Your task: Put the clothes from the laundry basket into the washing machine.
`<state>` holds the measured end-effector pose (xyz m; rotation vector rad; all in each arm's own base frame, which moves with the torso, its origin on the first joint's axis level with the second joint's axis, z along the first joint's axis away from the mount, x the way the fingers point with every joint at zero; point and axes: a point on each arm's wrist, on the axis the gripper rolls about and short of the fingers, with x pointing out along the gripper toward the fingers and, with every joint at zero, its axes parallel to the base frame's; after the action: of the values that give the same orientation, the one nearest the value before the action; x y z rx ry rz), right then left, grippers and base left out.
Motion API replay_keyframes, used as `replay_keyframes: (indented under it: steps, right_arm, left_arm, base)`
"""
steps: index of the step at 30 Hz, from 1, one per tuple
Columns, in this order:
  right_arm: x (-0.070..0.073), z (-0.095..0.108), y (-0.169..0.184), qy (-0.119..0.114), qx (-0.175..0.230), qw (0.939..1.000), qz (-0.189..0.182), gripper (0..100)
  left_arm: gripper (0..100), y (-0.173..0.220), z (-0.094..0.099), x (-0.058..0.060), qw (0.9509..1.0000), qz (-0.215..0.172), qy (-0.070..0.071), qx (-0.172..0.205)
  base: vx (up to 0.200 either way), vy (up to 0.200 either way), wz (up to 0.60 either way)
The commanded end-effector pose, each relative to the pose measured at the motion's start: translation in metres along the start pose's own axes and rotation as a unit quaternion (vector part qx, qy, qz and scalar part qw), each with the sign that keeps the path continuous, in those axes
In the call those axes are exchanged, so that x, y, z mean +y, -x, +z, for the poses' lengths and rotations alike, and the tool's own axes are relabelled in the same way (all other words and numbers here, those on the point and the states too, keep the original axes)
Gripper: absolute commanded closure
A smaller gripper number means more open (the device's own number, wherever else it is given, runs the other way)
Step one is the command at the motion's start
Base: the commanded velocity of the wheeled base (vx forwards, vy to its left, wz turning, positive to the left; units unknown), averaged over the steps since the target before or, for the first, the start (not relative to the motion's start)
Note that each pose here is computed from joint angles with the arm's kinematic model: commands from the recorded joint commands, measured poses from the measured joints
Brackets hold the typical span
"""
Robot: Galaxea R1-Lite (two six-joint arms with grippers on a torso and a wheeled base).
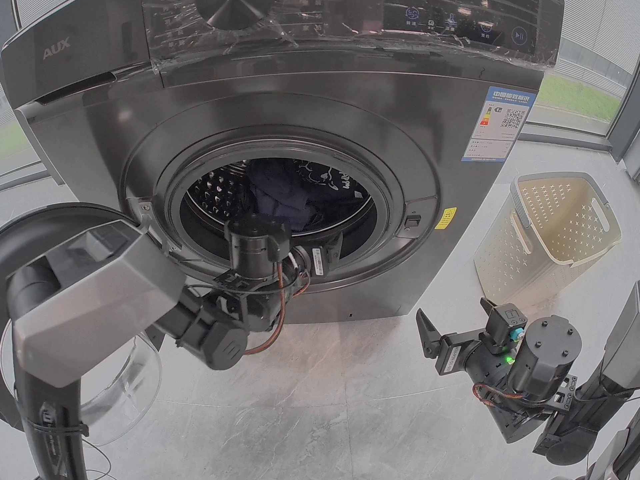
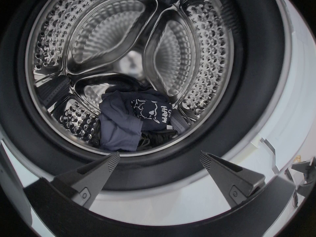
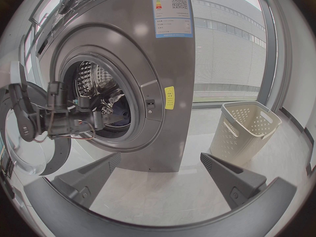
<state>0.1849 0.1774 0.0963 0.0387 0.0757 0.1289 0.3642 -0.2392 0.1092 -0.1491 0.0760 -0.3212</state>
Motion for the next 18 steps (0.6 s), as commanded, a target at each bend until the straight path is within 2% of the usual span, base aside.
replay_keyframes:
  steps: [1, 3, 4, 7, 9, 10, 11, 12, 13, 14, 18]
  right_arm:
    - [-0.003, 0.0, 0.021, 0.007, 0.008, 0.9997, 0.022, 0]
    - [-0.006, 0.0, 0.024, 0.008, 0.01, 0.9997, 0.02, 0]
    - [-0.009, 0.0, 0.028, 0.008, 0.01, 0.9999, 0.007, 0]
    - [-0.017, 0.008, 0.042, 0.001, -0.002, 1.0, -0.006, 0]
    - [-0.021, 0.013, 0.049, -0.001, -0.009, 0.9999, -0.005, 0]
    - [-0.029, 0.016, 0.055, 0.0, -0.014, 0.9998, -0.012, 0]
    - [-0.034, 0.018, 0.058, 0.005, -0.017, 0.9997, -0.016, 0]
    - [-0.034, 0.018, 0.058, 0.006, -0.017, 0.9997, -0.016, 0]
    - [-0.034, 0.018, 0.058, 0.006, -0.017, 0.9997, -0.016, 0]
    - [-0.044, 0.025, 0.068, 0.011, -0.031, 0.9993, -0.019, 0]
    - [-0.056, 0.035, 0.078, 0.009, -0.051, 0.9982, -0.032, 0]
  left_arm:
    - [0, 0.136, 0.041, -0.009, 0.9972, -0.075, -0.005, 0.001]
    - [0, 0.151, 0.041, -0.003, 0.9972, -0.074, -0.009, 0.006]
    - [0, 0.175, 0.042, 0.007, 0.9973, -0.07, -0.021, 0.008]
    - [0, 0.211, 0.047, 0.022, 0.9974, -0.069, -0.022, -0.005]
    - [0, 0.221, 0.048, 0.026, 0.9974, -0.068, -0.021, -0.008]
    - [0, 0.237, 0.05, 0.033, 0.9975, -0.064, -0.026, -0.013]
    - [0, 0.245, 0.051, 0.037, 0.9975, -0.06, -0.034, -0.016]
    - [0, 0.246, 0.05, 0.038, 0.9976, -0.058, -0.035, -0.017]
    - [0, 0.246, 0.05, 0.038, 0.9976, -0.058, -0.035, -0.017]
    - [0, 0.264, 0.046, 0.049, 0.9976, -0.027, -0.062, -0.018]
    - [0, 0.289, 0.045, 0.06, 0.9972, -0.012, -0.066, -0.034]
  base:
    - [0.0, 0.0, 0.0]
    - [0.0, 0.0, 0.0]
    - [0.0, 0.0, 0.0]
    - [0.0, 0.0, 0.0]
    - [0.0, 0.0, 0.0]
    - [0.0, 0.0, 0.0]
    - [0.0, 0.0, 0.0]
    - [0.0, 0.0, 0.0]
    - [-0.2, 0.0, 0.0]
    - [-0.2, 0.0, 0.0]
    - [-0.2, 0.0, 0.0]
